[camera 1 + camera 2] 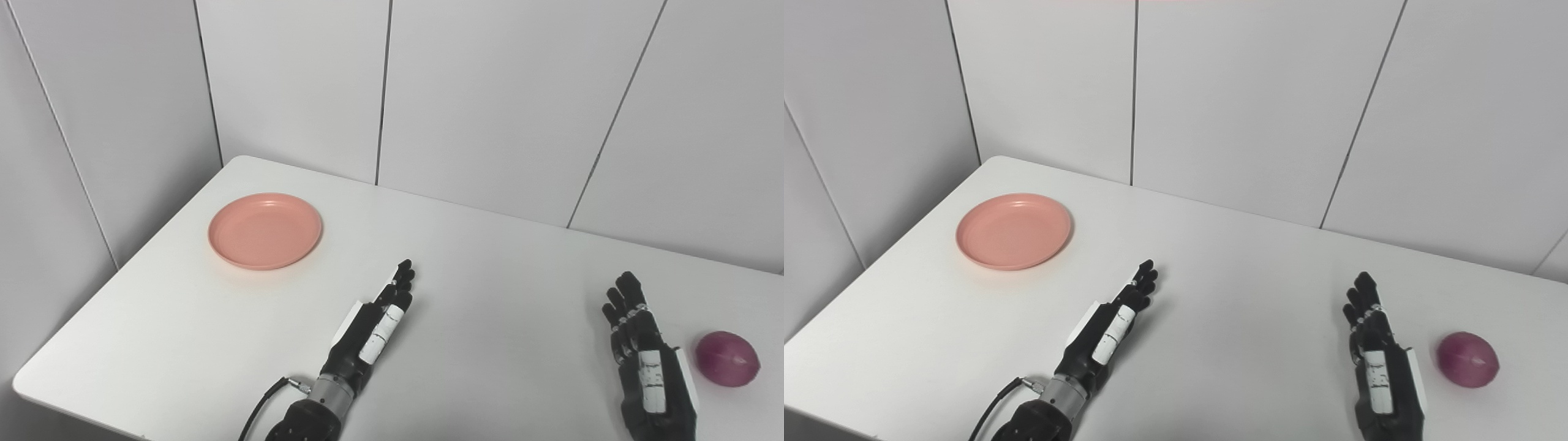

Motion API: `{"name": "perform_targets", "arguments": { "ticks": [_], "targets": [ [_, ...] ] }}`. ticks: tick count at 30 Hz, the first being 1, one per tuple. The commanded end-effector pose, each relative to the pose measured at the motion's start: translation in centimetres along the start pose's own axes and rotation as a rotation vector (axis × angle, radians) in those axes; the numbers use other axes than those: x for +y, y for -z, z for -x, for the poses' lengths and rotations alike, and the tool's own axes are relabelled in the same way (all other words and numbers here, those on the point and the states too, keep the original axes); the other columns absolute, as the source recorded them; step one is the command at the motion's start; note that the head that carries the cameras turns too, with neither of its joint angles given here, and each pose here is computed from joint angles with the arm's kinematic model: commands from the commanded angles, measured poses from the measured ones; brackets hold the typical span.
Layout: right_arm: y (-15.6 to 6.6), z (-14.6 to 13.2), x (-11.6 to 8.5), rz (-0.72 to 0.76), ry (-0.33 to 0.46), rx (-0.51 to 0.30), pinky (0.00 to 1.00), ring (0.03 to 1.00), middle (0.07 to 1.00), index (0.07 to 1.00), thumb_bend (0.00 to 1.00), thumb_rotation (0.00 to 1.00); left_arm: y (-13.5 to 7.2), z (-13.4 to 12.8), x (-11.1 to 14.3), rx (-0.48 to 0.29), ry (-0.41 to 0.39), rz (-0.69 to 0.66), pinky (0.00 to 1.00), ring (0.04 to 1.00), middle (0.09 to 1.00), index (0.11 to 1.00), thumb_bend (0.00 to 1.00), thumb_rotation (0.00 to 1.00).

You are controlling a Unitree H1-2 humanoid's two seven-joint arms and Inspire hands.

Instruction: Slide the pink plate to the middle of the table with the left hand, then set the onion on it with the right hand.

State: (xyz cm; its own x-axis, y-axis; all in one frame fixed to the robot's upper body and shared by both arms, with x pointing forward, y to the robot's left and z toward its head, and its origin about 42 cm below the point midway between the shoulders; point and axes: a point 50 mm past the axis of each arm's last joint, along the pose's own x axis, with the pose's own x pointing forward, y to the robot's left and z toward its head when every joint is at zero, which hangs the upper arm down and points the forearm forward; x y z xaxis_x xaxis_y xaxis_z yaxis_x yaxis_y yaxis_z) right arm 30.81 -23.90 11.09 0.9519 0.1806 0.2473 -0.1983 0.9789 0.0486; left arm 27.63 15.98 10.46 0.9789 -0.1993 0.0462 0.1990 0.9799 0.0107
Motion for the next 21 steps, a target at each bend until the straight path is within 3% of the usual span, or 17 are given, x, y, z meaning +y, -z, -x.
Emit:
{"name": "perform_targets", "arguments": {
  "ticks": [1,14,21],
  "targets": [
    [3.7,3.5,-0.9,-0.016,0.039,0.124,1.00,0.999,0.999,0.981,0.79,0.87,-0.4,0.5,-0.4,-0.031,0.004,0.030,1.00,1.000,1.000,1.000,0.78,1.00],
    [3.6,3.7,-1.9,0.016,0.014,0.123,1.00,1.000,1.000,1.000,0.74,0.93,-5.4,-0.6,1.6,-0.143,0.089,0.033,1.00,1.000,1.000,1.000,0.76,1.00],
    [3.7,3.7,-1.9,0.001,0.021,0.126,1.00,1.000,1.000,0.983,0.75,0.90,-8.1,-2.1,5.1,-0.191,0.096,-0.022,1.00,1.000,1.000,1.000,0.78,1.00]
  ]
}}
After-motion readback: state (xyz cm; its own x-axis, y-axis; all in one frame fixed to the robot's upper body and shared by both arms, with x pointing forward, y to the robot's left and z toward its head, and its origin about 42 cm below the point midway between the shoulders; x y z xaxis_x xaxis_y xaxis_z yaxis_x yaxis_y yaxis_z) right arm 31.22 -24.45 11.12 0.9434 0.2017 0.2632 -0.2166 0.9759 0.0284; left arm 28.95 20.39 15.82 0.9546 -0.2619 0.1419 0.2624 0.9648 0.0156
